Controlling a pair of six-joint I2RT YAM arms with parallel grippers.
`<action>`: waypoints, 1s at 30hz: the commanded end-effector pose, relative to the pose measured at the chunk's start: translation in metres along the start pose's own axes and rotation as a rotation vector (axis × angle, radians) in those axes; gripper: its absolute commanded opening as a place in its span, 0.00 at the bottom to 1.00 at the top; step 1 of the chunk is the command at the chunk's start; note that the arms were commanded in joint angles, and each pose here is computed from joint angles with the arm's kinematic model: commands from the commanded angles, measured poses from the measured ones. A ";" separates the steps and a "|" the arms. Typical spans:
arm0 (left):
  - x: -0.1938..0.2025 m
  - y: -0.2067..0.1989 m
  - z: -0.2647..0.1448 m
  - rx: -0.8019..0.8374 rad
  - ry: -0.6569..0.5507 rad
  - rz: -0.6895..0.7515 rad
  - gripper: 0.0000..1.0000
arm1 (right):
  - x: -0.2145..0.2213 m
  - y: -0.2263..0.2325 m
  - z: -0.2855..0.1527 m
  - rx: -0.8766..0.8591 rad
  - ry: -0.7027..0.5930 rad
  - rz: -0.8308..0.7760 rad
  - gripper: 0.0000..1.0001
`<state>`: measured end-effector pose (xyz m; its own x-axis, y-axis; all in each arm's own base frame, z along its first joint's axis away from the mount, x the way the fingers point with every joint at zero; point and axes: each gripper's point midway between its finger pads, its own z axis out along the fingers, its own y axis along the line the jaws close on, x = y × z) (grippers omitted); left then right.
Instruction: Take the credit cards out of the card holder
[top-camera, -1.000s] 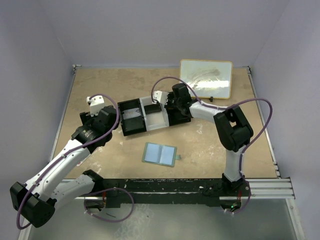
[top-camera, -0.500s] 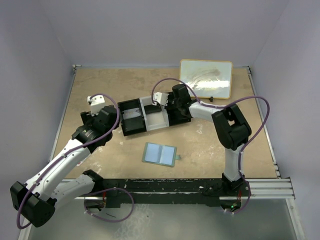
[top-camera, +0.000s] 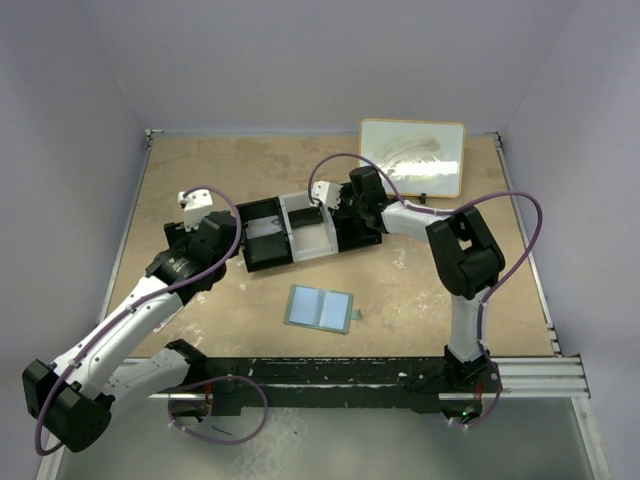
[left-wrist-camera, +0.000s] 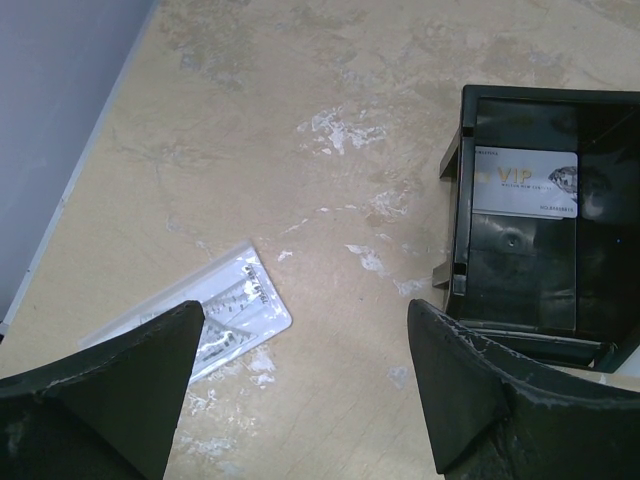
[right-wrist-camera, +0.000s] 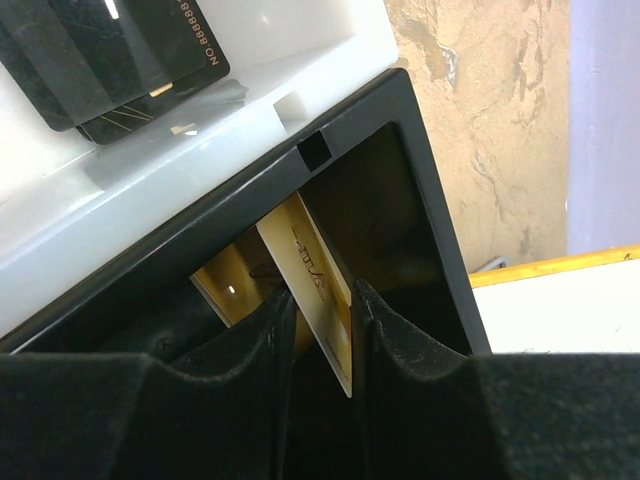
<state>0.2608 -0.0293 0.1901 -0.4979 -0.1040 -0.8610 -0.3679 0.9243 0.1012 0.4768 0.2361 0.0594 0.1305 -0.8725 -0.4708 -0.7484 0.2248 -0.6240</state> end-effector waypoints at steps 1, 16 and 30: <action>-0.003 -0.003 0.002 0.009 -0.009 -0.003 0.80 | -0.016 -0.020 -0.005 0.042 -0.044 0.041 0.32; 0.000 -0.009 0.003 0.034 0.009 0.014 0.79 | -0.015 -0.012 -0.010 0.029 -0.052 0.080 0.43; 0.000 -0.013 0.001 0.064 0.009 0.010 0.78 | -0.019 -0.009 -0.013 0.011 -0.078 0.103 0.55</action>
<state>0.2624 -0.0392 0.1839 -0.5252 -0.1027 -0.8448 -0.3242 0.9420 0.0870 0.4703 0.2359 0.0528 0.0720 -0.8483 -0.5246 -0.7631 0.2919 -0.5767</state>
